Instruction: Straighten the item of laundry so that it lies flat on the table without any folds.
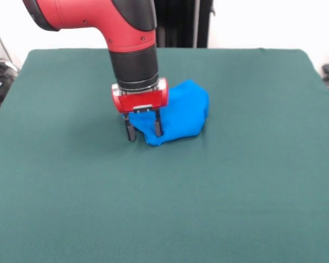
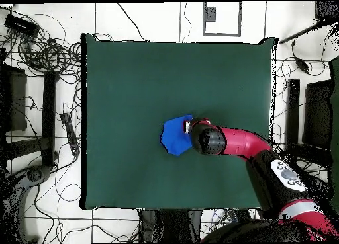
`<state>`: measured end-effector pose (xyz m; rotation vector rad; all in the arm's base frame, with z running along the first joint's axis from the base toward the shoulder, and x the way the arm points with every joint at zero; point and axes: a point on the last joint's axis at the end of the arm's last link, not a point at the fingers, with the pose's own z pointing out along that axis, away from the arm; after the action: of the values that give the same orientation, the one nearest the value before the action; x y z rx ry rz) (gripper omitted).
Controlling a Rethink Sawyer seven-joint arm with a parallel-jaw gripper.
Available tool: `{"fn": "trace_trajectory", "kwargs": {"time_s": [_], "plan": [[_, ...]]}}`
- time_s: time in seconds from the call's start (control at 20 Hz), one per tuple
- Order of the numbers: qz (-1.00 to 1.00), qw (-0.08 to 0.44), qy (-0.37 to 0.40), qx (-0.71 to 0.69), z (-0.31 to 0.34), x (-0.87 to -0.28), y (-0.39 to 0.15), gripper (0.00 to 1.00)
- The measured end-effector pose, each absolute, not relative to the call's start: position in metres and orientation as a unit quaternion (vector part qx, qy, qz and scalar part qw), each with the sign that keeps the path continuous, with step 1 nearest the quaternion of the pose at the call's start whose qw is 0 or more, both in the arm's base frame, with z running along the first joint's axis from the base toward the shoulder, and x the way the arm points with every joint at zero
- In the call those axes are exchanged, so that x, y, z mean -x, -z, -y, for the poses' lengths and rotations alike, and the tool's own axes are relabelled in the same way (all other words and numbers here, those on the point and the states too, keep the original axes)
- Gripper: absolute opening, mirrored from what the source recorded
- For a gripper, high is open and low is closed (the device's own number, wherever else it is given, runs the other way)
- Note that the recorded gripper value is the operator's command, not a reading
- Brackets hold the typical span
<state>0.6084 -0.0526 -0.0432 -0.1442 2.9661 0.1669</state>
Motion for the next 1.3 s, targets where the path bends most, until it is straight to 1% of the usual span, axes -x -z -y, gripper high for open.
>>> {"fn": "trace_trajectory", "kwargs": {"time_s": [0.9, 0.95, 1.3], "plan": [[-0.994, 0.082, -0.058, 0.05, 0.0492, -0.6065, 0.0435, 1.0], [-0.994, 0.081, -0.058, 0.05, 0.0488, -0.606, 0.0437, 0.0], [-0.994, 0.08, -0.052, 0.058, 0.0453, -0.6052, 0.0407, 0.0]]}}
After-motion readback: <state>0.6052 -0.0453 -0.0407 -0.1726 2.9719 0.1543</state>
